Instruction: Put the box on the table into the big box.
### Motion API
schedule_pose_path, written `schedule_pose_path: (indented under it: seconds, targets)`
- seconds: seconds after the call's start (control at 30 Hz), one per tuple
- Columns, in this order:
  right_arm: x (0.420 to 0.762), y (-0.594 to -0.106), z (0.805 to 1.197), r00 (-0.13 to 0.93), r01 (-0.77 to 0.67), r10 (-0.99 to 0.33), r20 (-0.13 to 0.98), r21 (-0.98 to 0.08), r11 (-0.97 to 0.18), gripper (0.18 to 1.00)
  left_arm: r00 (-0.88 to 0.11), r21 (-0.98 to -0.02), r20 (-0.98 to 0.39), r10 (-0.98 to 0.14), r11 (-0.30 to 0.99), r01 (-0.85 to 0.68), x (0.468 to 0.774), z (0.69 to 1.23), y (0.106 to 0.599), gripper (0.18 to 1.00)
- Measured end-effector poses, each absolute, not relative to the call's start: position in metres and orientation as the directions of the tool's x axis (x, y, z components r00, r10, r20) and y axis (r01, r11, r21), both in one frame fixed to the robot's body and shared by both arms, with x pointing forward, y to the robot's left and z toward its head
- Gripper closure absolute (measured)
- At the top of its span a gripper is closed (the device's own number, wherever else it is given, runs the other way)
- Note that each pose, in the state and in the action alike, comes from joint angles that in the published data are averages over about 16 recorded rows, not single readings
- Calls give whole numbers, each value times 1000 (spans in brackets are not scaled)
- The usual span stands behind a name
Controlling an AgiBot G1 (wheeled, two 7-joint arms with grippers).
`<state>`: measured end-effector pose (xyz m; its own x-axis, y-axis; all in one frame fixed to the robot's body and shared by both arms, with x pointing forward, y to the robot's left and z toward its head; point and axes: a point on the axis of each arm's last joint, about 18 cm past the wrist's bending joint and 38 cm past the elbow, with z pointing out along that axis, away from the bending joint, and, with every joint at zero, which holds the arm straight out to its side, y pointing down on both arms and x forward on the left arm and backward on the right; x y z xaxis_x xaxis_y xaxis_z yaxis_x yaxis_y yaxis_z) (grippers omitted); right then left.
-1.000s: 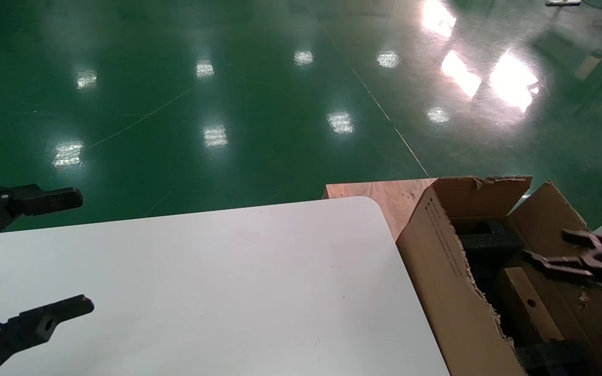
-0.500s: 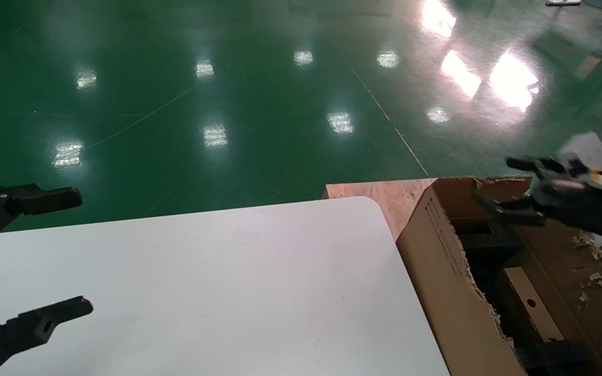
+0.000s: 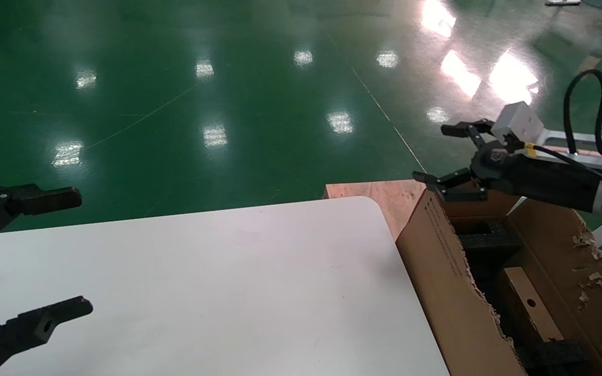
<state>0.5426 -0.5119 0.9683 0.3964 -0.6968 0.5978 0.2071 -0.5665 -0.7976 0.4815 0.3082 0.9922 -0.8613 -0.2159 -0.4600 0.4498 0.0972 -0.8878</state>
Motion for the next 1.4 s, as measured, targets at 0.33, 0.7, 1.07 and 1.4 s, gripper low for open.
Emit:
schedule_pose_path:
  seconds: [0.33,0.7,1.07,1.4]
  targets:
    - [550,-496,987,373,262,-637,675,-735,-626,178,-861,-888,-460,-216,97,450,482,992,308,184]
    - [554,-460,997,447,337,-601,663,-747,-573,178,-861,-888,-460,-216,97,450,482,992,308,184]
    - [550,-398,1008,589,437,-514,624,-781,-446,178,-861,-888,-460,-216,97,450,482,992,308,184]
    - [537,-352,1013,695,487,-413,589,-808,-332,178,-861,-888,-460,-216,97,450,482,992,308,184]
